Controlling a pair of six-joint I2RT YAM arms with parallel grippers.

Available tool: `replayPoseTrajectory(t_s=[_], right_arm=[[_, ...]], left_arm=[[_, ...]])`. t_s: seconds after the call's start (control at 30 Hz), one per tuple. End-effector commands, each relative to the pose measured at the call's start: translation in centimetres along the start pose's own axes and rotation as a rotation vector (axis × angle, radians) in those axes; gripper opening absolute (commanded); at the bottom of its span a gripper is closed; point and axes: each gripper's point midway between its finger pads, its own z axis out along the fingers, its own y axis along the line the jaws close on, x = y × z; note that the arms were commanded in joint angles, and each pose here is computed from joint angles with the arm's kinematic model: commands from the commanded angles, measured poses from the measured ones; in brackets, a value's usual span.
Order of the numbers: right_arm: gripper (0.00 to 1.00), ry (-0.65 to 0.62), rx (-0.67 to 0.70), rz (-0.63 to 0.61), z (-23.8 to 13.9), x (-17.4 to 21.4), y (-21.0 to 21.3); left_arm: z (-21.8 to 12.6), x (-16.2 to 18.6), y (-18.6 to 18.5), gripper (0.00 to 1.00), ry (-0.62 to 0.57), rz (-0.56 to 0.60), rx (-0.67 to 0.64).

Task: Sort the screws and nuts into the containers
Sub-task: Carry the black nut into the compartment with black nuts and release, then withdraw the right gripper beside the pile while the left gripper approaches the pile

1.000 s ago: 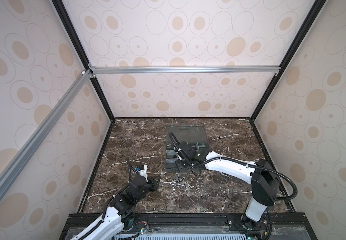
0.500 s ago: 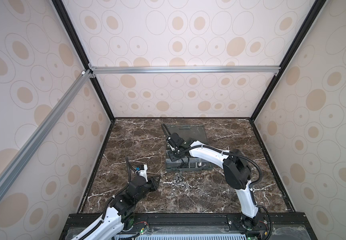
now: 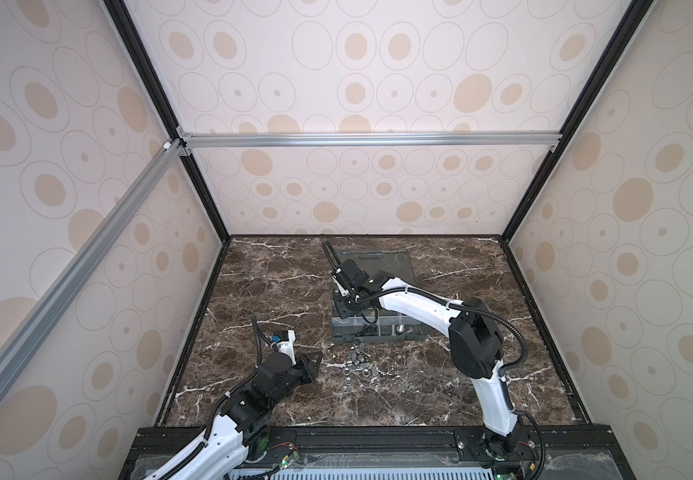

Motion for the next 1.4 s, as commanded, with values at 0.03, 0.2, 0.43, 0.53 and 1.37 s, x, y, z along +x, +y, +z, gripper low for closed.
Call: replayPoseTrajectory(t_s=[0.03, 0.2, 0.43, 0.53, 1.37], right_arm=[[0.42, 0.004, -0.003, 0.008, -1.3, 0.4, -0.2], [0.42, -0.003, -0.049, 0.065, -3.2, 2.8, -0.3], [0.42, -0.059, -0.015, 0.066, -7.8, 6.0, -2.6], [0.42, -0.047, 0.002, 0.072, -8.7, 8.3, -3.7], [0.42, 0.040, 0.053, 0.292, -9.6, 22.4, -7.1]], left_arm=[[0.0, -0.3, -0.1, 0.41, -0.016, -0.024, 0.010], [-0.1, -0.3, -0.3, 0.41, -0.016, -0.025, 0.016], [0.2, -0.2, -0.4, 0.41, -0.007, -0.021, 0.021], [0.3, 0.0, -0.6, 0.41, 0.005, -0.021, 0.023], [1.9, 1.6, -3.7, 0.40, 0.121, 0.114, -0.006]])
